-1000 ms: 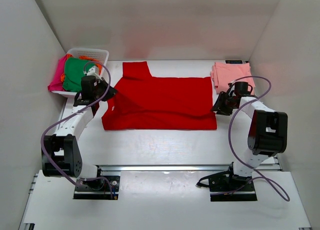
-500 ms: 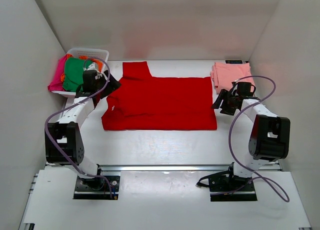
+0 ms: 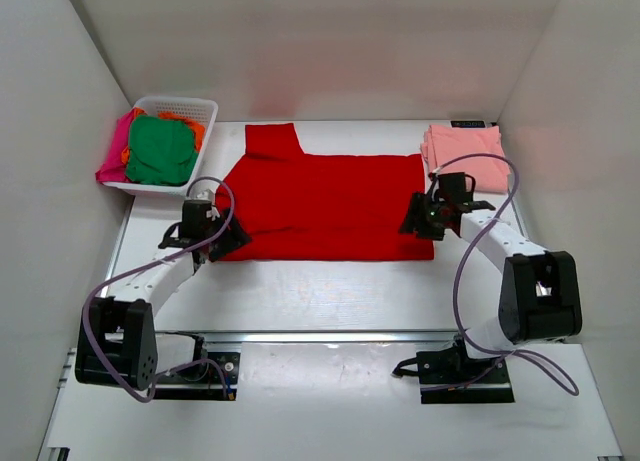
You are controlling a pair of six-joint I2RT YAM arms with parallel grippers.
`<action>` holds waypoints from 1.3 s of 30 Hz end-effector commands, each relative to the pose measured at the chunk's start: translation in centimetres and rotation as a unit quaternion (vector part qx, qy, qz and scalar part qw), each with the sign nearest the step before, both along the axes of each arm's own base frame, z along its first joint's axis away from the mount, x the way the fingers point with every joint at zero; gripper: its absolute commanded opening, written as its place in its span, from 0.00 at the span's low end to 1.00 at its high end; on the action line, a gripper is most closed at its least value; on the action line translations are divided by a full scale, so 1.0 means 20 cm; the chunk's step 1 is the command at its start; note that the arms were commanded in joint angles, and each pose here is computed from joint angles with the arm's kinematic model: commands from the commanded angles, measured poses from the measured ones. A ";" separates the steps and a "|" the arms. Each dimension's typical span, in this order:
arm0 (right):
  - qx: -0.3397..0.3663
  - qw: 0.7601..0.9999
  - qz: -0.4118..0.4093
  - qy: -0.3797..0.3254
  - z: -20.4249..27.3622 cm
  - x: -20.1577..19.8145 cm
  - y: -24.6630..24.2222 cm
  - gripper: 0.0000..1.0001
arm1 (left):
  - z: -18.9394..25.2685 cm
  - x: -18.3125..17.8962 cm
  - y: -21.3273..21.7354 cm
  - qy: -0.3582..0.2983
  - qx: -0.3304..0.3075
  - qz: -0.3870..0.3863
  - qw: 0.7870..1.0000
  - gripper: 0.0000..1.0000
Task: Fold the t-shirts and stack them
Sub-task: Fold the flattened tshirt in 1/3 of the way
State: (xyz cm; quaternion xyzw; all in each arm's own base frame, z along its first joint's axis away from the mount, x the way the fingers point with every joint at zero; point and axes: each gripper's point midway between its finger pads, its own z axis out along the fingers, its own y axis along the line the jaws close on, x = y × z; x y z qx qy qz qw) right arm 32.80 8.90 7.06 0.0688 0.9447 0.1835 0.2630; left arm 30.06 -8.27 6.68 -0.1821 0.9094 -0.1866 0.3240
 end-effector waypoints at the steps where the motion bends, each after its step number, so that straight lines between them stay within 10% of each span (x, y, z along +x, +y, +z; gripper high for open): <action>1: 0.003 0.999 0.007 -0.044 0.09 0.11 0.12 0.48 | 0.03 0.07 0.03 -0.037 0.031 0.025 0.999 0.70; 9: 0.005 1.000 0.028 -0.012 -0.09 0.15 0.24 0.47 | -0.09 0.09 0.09 -0.004 0.093 0.047 0.995 0.67; 23: 0.010 0.994 0.025 0.107 -0.29 -0.36 0.21 0.48 | -0.35 -0.42 0.04 0.162 0.136 -0.033 0.977 0.52; 39: 0.020 0.993 0.012 0.114 -0.14 -0.68 0.10 0.46 | 0.00 -0.78 -0.13 0.136 0.019 -0.065 0.988 0.40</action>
